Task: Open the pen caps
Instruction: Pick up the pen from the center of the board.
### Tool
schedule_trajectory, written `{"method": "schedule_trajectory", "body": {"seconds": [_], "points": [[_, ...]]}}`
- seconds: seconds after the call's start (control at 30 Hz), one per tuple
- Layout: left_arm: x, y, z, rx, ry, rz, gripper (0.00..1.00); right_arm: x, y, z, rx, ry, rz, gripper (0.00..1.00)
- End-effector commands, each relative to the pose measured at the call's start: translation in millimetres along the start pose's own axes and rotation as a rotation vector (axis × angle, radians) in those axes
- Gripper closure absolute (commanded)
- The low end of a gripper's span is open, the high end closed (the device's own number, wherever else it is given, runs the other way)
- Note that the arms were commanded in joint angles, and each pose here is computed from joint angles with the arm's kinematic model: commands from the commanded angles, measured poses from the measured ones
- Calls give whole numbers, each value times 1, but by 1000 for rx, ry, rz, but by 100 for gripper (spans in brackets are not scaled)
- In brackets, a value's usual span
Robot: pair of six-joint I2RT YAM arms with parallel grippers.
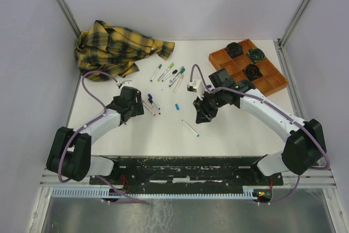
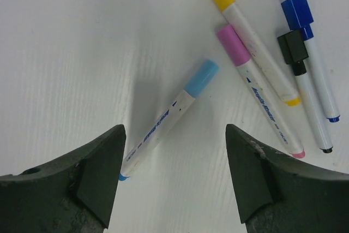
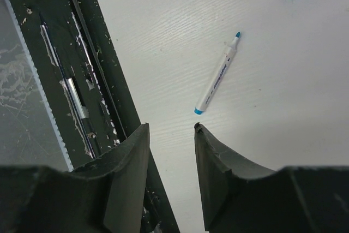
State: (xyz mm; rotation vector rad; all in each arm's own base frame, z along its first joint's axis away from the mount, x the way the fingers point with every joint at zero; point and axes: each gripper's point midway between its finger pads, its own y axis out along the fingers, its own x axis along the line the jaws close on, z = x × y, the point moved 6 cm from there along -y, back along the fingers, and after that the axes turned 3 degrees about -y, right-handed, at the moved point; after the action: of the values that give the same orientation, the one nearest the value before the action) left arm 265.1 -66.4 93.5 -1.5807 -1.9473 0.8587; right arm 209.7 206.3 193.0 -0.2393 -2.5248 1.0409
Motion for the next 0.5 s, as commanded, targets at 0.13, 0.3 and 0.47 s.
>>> {"method": "schedule_trajectory", "body": {"seconds": [0.13,0.3,0.47], "points": [[-5,16,-14,22,-16,77,29,0,-4,-9,-36,-31,-12,53],[-2,22,-12,56,-38,56,41,0,-6,-10,-43,-34,-12,53],[2,23,-12,68,-61,28,41,2,-10,-12,-56,-40,-9,53]]}}
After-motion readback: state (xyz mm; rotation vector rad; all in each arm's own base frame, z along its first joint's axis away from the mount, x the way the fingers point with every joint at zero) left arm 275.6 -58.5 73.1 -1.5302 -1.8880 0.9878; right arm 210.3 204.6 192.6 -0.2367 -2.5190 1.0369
